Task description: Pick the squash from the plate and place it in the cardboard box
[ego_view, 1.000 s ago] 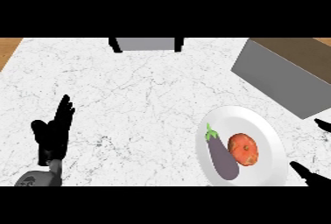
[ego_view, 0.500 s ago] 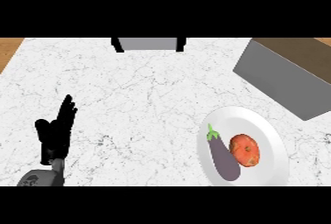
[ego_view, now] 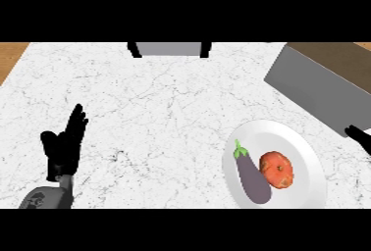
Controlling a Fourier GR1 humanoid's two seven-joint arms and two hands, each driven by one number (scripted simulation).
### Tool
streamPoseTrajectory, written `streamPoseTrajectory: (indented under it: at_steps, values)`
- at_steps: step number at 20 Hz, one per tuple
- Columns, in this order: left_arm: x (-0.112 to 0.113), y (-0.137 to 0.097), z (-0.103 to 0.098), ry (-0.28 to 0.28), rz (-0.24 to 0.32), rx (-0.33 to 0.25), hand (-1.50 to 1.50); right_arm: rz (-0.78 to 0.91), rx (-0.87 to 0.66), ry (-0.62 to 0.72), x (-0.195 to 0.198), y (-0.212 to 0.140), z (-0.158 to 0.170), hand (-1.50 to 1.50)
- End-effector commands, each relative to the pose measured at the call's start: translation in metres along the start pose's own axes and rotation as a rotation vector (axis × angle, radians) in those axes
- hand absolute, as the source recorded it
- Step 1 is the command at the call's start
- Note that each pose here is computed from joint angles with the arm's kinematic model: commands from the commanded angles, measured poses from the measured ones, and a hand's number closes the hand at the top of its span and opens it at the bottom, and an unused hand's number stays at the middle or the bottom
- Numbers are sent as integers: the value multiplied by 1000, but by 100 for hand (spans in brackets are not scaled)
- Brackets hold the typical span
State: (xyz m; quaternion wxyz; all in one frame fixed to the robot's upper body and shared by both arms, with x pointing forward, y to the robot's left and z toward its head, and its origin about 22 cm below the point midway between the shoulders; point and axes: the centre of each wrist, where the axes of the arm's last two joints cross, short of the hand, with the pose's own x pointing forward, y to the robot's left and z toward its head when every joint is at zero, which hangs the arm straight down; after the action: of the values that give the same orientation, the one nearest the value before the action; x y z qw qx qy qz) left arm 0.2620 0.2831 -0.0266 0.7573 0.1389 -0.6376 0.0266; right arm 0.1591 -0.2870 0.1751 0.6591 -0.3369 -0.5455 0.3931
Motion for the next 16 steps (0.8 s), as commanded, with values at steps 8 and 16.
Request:
streamPoseTrajectory:
  at_steps: [8,16]
  values:
    - [-10,-9,-5,13,0,5,0,79,133,137,27,35,-21,-150]
    - [-1,-5,15,6,-2,3,0,103,142,189,61,43,-23,-150]
